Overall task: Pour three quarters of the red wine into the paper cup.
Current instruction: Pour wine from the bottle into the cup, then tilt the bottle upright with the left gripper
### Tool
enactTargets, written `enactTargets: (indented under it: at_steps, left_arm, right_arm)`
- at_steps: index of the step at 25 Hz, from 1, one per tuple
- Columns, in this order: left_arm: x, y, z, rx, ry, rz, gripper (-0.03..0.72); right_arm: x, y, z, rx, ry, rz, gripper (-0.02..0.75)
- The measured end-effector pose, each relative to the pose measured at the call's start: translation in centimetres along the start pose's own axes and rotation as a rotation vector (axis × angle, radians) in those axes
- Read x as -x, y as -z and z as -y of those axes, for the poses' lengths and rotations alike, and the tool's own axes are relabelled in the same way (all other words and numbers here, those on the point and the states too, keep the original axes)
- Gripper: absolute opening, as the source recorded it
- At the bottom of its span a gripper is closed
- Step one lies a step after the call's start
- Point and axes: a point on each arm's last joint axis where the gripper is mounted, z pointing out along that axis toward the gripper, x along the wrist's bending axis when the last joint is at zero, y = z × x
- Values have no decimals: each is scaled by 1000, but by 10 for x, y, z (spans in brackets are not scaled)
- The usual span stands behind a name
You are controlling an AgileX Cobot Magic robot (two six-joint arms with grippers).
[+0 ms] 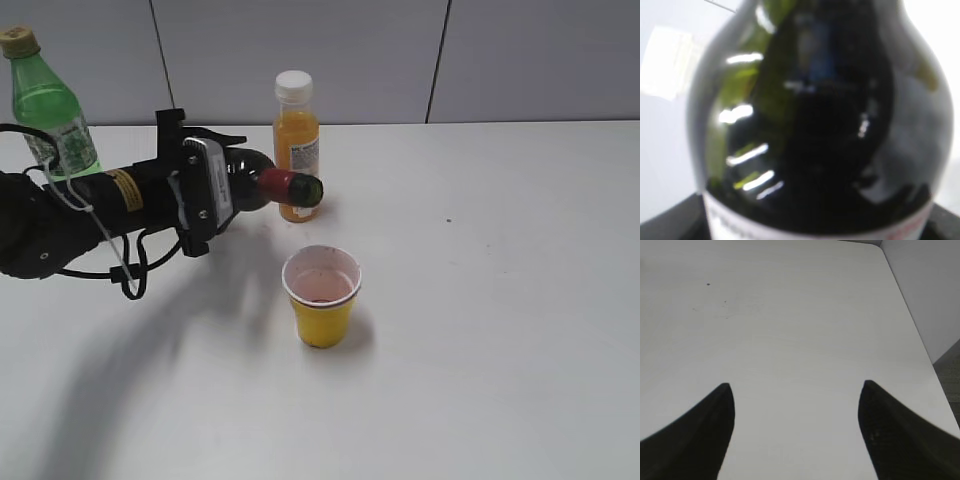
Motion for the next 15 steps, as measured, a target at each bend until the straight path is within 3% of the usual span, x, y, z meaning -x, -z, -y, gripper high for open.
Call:
enactTargets:
  at_steps: [15]
  left_arm:
    - [1,0,-1,-2,-168,3,543]
  right_arm:
    - [0,0,0,0,0,0,583]
